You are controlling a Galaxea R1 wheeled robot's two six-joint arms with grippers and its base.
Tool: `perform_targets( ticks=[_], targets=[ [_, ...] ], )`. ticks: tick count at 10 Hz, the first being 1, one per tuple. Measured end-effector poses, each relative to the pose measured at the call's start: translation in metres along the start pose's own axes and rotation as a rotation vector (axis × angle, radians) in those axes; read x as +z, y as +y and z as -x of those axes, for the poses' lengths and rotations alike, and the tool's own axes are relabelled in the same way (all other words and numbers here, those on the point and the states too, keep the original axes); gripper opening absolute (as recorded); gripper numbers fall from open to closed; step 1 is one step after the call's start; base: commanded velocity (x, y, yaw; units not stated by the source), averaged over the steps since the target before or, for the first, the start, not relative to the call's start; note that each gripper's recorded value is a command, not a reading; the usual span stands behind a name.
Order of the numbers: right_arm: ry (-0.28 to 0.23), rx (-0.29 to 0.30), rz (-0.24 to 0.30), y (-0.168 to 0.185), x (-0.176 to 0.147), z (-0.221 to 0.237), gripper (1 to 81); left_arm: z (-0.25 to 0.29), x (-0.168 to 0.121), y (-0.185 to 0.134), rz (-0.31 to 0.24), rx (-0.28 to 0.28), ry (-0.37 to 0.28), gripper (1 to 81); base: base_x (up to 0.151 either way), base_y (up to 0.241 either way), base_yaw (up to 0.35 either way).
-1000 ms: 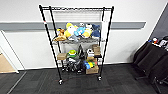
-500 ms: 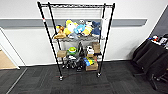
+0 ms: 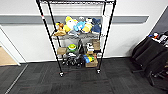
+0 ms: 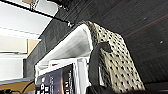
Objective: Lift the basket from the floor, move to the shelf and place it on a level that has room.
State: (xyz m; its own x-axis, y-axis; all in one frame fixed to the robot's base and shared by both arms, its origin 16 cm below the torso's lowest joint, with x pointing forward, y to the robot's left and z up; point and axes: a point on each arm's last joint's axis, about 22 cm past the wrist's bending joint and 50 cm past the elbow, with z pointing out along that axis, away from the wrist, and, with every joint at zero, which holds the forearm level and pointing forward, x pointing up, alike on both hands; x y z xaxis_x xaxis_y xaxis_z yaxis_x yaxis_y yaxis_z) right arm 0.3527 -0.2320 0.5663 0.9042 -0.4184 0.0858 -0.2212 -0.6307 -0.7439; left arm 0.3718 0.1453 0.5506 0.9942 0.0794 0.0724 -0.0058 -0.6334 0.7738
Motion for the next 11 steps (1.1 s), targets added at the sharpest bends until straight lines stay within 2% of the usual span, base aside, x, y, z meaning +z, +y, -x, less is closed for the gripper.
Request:
perform_targets(
  ticks=[3,5,6,8,10,11],
  targets=[
    [-0.003,-0.011,0.0,-0.014,-0.012,-0.013,1.0,-0.004,-0.007,0.015,0.009,-0.014,-0.009,1.0,0.0,0.0,0.0],
    [0.013,-0.029,-0.016,-0.033,-0.017,-0.035,1.0,-0.03,-0.016,0.024,0.009,-0.009,0.021,1.0,0.0,0.0,0.0],
    [0.022,-0.035,-0.025,-0.042,-0.019,-0.044,1.0,-0.04,-0.022,0.024,0.002,-0.026,0.036,1.0,0.0,0.0,0.0],
    [0.006,-0.013,-0.03,-0.047,-0.021,-0.032,1.0,-0.042,-0.036,0.018,-0.017,-0.041,0.045,1.0,0.0,0.0,0.0],
    [-0.008,-0.005,-0.039,-0.055,-0.029,-0.013,1.0,-0.034,-0.058,0.035,-0.008,-0.034,0.041,1.0,0.0,0.0,0.0],
    [0.001,-0.013,-0.045,-0.061,-0.038,-0.008,1.0,-0.029,-0.072,0.047,-0.002,-0.02,0.049,1.0,0.0,0.0,0.0]
  ],
)
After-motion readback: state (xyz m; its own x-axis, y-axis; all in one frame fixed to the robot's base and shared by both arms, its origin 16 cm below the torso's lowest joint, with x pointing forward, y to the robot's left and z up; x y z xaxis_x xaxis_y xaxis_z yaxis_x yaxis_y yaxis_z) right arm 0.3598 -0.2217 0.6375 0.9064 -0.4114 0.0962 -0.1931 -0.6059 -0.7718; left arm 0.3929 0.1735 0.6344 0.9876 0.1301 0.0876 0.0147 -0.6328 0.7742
